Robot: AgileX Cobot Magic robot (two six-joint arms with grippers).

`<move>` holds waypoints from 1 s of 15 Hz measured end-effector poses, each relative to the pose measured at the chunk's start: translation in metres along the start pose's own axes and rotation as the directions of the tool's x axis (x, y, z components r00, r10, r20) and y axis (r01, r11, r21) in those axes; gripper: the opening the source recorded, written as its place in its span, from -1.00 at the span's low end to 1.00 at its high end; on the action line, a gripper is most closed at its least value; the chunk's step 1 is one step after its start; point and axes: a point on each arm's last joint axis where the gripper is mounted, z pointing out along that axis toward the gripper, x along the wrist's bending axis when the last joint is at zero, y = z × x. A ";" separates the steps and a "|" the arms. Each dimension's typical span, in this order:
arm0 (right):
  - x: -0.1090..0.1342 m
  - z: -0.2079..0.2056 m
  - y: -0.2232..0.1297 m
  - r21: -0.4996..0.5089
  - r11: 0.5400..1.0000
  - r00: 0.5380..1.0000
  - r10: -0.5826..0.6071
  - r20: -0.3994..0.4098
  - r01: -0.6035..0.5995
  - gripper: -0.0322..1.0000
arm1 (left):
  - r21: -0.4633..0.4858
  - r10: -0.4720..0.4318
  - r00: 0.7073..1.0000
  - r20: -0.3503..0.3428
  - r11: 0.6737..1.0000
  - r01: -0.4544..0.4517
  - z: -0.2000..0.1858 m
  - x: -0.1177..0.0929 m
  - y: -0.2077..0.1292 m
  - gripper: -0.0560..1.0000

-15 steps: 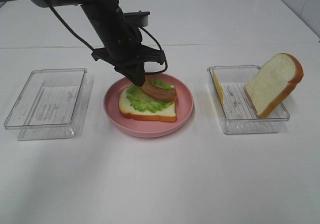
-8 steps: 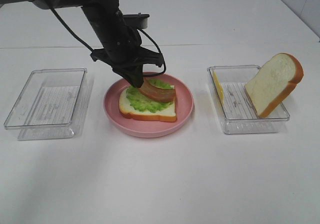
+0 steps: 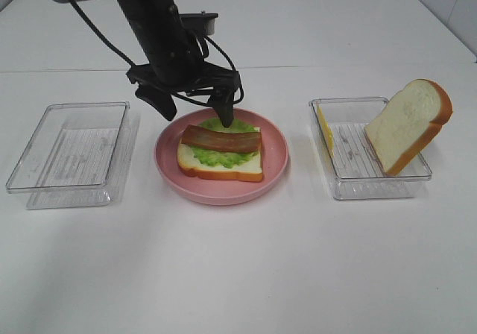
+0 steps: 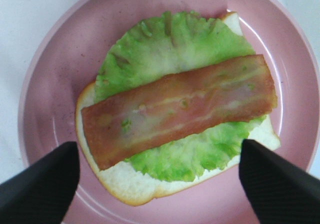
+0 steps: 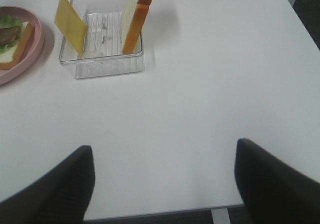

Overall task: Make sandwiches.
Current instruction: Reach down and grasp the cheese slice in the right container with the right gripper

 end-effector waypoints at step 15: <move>0.000 0.000 0.000 0.000 1.000 1.000 0.000 0.000 0.000 0.53 | -0.212 -0.317 0.932 -0.179 0.937 0.278 -0.215 0.154 -0.085 0.92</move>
